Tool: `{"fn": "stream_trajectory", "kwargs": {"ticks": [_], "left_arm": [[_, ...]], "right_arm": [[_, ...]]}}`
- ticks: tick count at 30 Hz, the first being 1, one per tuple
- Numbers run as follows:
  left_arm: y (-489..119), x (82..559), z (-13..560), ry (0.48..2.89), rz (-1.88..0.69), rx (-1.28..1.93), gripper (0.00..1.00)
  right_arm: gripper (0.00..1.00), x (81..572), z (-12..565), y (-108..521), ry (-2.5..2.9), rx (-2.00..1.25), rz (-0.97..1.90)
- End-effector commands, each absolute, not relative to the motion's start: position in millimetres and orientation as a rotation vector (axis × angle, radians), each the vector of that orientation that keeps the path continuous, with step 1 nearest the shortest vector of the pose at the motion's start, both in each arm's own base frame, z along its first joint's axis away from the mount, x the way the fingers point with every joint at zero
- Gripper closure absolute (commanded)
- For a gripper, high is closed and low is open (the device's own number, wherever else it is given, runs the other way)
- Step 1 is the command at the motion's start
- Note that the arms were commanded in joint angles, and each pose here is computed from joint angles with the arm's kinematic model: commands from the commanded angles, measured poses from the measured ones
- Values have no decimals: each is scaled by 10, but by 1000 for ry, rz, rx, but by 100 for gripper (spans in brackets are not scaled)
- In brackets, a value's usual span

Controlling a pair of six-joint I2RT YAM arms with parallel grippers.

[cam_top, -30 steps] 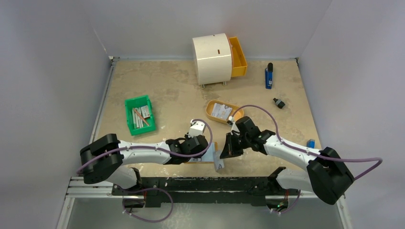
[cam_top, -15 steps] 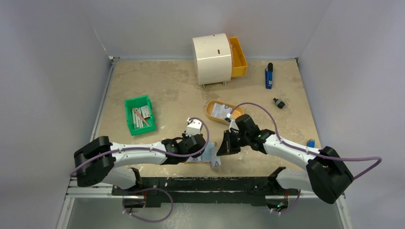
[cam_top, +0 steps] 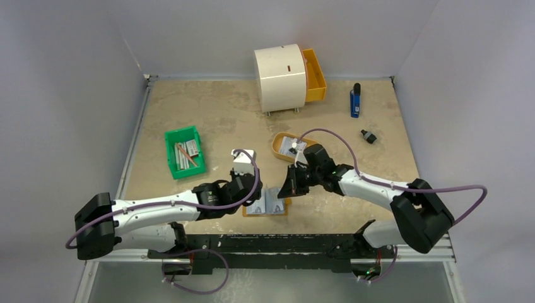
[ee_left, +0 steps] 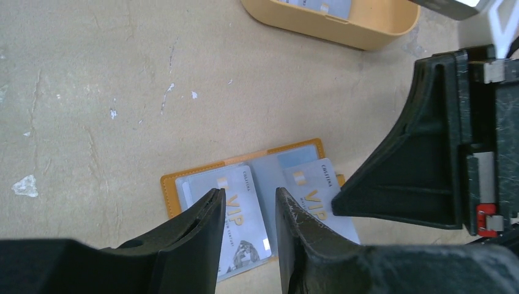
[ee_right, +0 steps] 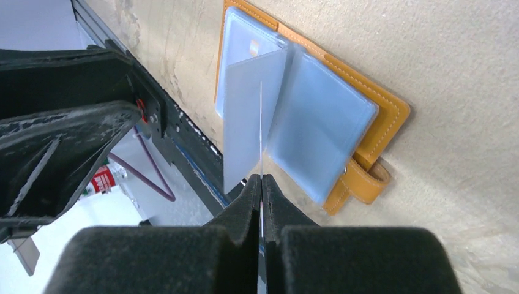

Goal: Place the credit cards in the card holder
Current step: Turn over the card slot in the card holder.

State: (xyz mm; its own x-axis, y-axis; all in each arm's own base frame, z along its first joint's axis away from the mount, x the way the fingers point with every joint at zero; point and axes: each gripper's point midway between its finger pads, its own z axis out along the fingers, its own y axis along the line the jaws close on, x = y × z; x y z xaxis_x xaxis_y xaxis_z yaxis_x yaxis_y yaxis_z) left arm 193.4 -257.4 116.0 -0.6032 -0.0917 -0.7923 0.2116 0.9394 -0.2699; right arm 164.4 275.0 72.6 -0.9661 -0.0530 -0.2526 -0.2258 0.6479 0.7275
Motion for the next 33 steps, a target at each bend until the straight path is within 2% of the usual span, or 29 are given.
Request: {"fn": "stream_trajectory", "kwargs": {"ticks": [1,15,19,23,33], "left_arm": [[-2598,1945,1264,2148,-476,59,65],[-2661,1867,1023,2207,-479,115,68],[-2574,1838,665,2261,-387,150,70],[-2476,1820,371,2312,-291,158,76],[-2393,1818,179,2336,-224,128,82]], "right_arm": [[100,1738,878,2932,2589,-283,1295],[100,1799,732,3225,2618,-313,1295],[100,1833,746,3175,2601,-272,1240],[100,1814,836,3084,2580,-241,1206],[100,1638,771,2832,2631,-142,1144]]}}
